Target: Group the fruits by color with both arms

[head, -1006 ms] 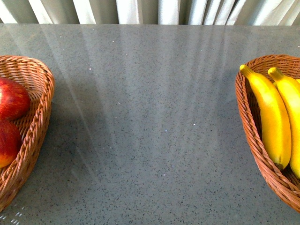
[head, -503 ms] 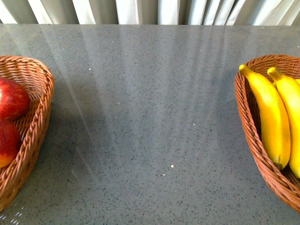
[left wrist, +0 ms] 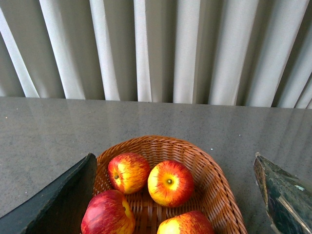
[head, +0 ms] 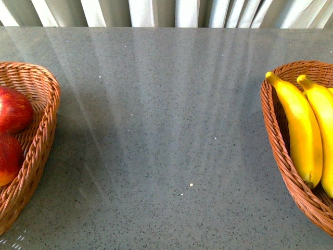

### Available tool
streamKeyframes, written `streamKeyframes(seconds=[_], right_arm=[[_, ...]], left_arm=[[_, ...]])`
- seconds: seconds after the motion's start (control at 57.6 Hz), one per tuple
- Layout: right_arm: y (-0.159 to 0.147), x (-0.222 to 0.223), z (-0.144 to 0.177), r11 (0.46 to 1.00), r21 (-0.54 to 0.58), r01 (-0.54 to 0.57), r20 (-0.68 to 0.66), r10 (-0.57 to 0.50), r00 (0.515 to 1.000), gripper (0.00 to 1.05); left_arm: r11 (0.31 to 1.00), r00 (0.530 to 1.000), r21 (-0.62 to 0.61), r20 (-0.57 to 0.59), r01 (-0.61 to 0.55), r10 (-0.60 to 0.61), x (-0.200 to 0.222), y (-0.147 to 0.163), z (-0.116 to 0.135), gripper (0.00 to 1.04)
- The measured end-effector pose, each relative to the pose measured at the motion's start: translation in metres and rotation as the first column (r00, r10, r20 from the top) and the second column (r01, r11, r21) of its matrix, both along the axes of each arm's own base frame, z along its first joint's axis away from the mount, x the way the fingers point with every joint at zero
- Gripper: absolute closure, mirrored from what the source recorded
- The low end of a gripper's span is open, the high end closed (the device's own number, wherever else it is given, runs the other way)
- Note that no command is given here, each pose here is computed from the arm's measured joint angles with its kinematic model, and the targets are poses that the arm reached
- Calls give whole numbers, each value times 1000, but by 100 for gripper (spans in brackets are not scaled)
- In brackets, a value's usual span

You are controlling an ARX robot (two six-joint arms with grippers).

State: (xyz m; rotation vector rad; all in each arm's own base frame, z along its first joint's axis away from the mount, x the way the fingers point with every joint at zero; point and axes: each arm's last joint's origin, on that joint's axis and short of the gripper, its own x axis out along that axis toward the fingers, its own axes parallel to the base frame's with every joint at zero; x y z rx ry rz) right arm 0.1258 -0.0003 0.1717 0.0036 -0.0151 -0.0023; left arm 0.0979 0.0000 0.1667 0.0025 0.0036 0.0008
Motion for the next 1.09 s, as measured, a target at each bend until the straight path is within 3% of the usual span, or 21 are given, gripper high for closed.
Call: streamKeyframes(seconds=[1.093], right_arm=[[0, -29, -2, 1000, 0, 0, -2, 0, 1000, 103]], left_arm=[[1000, 1000, 0, 0, 0, 0, 0, 0, 0, 9]])
